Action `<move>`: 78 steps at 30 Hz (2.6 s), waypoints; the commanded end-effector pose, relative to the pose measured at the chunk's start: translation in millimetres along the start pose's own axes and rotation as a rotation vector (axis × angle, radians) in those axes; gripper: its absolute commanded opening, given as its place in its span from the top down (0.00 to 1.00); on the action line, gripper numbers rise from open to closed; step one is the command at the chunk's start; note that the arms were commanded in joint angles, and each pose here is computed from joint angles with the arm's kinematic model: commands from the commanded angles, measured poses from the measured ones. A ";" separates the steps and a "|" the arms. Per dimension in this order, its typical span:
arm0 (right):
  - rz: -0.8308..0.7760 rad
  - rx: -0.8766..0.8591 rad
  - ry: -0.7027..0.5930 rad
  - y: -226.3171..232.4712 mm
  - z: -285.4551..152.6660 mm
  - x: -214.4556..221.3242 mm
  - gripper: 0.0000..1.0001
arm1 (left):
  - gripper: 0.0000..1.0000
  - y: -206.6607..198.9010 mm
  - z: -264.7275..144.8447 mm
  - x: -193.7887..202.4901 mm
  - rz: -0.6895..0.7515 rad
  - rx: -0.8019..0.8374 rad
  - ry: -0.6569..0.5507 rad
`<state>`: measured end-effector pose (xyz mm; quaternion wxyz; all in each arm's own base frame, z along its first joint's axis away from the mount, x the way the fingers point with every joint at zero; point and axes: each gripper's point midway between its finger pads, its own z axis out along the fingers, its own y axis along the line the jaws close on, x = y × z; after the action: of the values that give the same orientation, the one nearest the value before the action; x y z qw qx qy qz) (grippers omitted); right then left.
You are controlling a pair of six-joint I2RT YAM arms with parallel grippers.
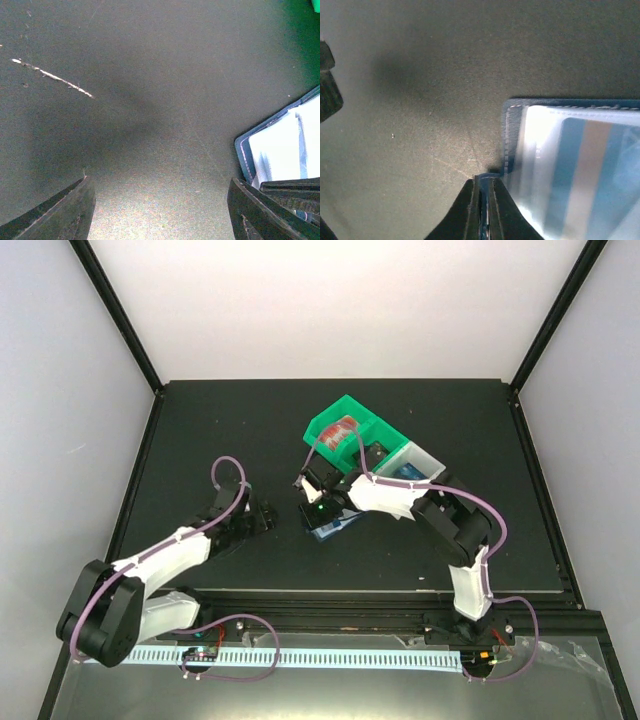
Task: Put the credit cards into the card holder
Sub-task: Close the card holder at the center of the board.
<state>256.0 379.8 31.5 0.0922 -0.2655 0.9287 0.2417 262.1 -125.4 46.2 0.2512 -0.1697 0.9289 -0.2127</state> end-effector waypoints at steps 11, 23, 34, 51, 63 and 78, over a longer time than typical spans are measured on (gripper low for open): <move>0.127 -0.166 -0.047 47.3 -43.3 -22.9 0.99 | 0.21 -2.7 -16.5 -0.9 -0.041 0.098 -0.050; 0.190 -0.344 -0.052 74.4 -58.7 -34.8 0.99 | 0.18 -16.4 -25.2 -3.2 -0.018 0.169 -0.033; 0.245 -0.461 -0.048 61.8 -67.6 -42.1 0.99 | 0.17 -31.9 -30.2 -6.9 -0.002 0.230 -0.026; 0.417 -0.267 -0.060 -81.0 -56.7 -12.7 0.99 | 0.11 -43.6 -24.1 -1.0 0.093 0.258 0.048; 0.335 0.033 -0.082 -109.0 -59.8 7.5 0.88 | 0.11 -77.9 -5.5 16.3 0.115 0.343 0.159; 0.197 0.415 -0.294 -93.8 -121.7 -11.9 0.56 | 0.38 -103.1 38.4 41.0 0.122 0.269 0.313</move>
<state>302.9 256.8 73.4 0.1927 -0.1077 0.9663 0.1328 264.9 -233.1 44.4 0.1388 -0.0440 0.9292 -0.3396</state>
